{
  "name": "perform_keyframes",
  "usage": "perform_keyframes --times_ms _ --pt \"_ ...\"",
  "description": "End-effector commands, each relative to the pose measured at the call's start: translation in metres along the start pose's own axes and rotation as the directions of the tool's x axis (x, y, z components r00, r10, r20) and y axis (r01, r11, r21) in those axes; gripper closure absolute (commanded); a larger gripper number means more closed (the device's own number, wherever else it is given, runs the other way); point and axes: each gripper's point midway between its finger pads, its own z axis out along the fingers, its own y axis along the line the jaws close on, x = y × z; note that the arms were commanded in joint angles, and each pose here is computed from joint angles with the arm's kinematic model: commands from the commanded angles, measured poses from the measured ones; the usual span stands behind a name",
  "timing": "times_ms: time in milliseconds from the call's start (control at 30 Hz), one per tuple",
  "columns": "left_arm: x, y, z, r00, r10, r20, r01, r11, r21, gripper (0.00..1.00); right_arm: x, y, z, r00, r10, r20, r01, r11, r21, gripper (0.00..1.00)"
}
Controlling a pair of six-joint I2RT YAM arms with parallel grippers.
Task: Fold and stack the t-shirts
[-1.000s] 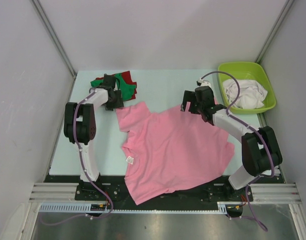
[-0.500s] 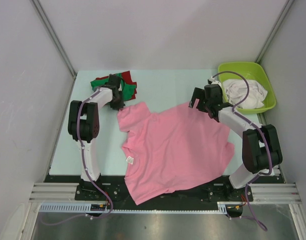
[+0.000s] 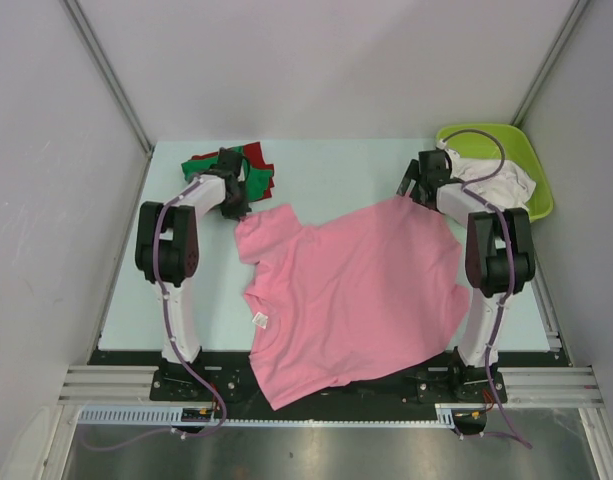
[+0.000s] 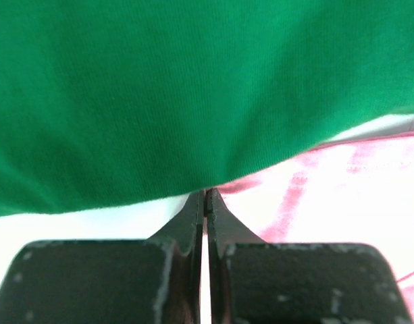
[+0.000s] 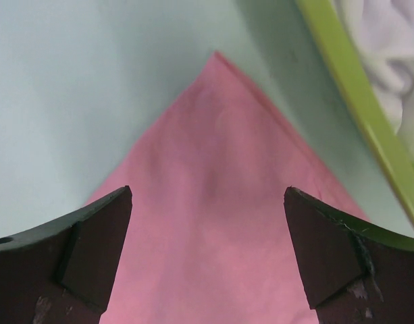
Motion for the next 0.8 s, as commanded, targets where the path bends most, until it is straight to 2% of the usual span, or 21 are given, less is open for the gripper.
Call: perform_keyframes --times_ms 0,167,400,533,633,667,733,767 --pt "-0.026 -0.01 -0.041 0.996 -0.012 0.083 0.007 0.998 0.063 1.0 -0.026 -0.005 0.022 0.999 -0.041 0.031 0.038 0.995 0.098 0.0" --pt "-0.043 -0.019 -0.062 0.992 -0.024 0.124 0.01 0.994 0.112 1.0 -0.024 0.004 0.048 0.998 -0.06 -0.015 0.061 0.993 0.097 0.0" --pt "-0.07 -0.032 -0.082 0.984 -0.031 0.175 0.002 0.987 0.163 0.99 -0.019 -0.007 0.071 0.995 -0.05 -0.082 0.063 0.984 0.166 0.01" --pt "-0.091 -0.036 -0.09 0.976 -0.032 0.213 -0.005 0.985 0.17 0.98 -0.013 -0.009 0.076 0.99 -0.044 -0.132 0.066 0.984 0.168 0.1" --pt "-0.105 -0.039 -0.094 0.972 -0.029 0.233 -0.012 0.985 0.174 0.98 -0.008 -0.007 0.082 0.985 -0.05 -0.168 0.077 0.984 0.163 0.32" --pt "-0.106 -0.04 -0.091 0.973 -0.025 0.229 -0.015 0.985 0.172 0.98 -0.005 -0.006 0.084 0.982 -0.052 -0.182 0.081 0.984 0.159 0.47" --pt "-0.116 -0.042 -0.097 0.969 -0.023 0.246 -0.02 0.985 0.174 0.98 0.0 -0.007 0.088 0.977 -0.053 -0.205 0.086 0.984 0.158 0.63" --pt "-0.119 -0.042 -0.098 0.968 -0.021 0.251 -0.024 0.984 0.174 0.98 0.001 -0.007 0.088 0.977 -0.051 -0.208 0.085 0.984 0.158 0.79"
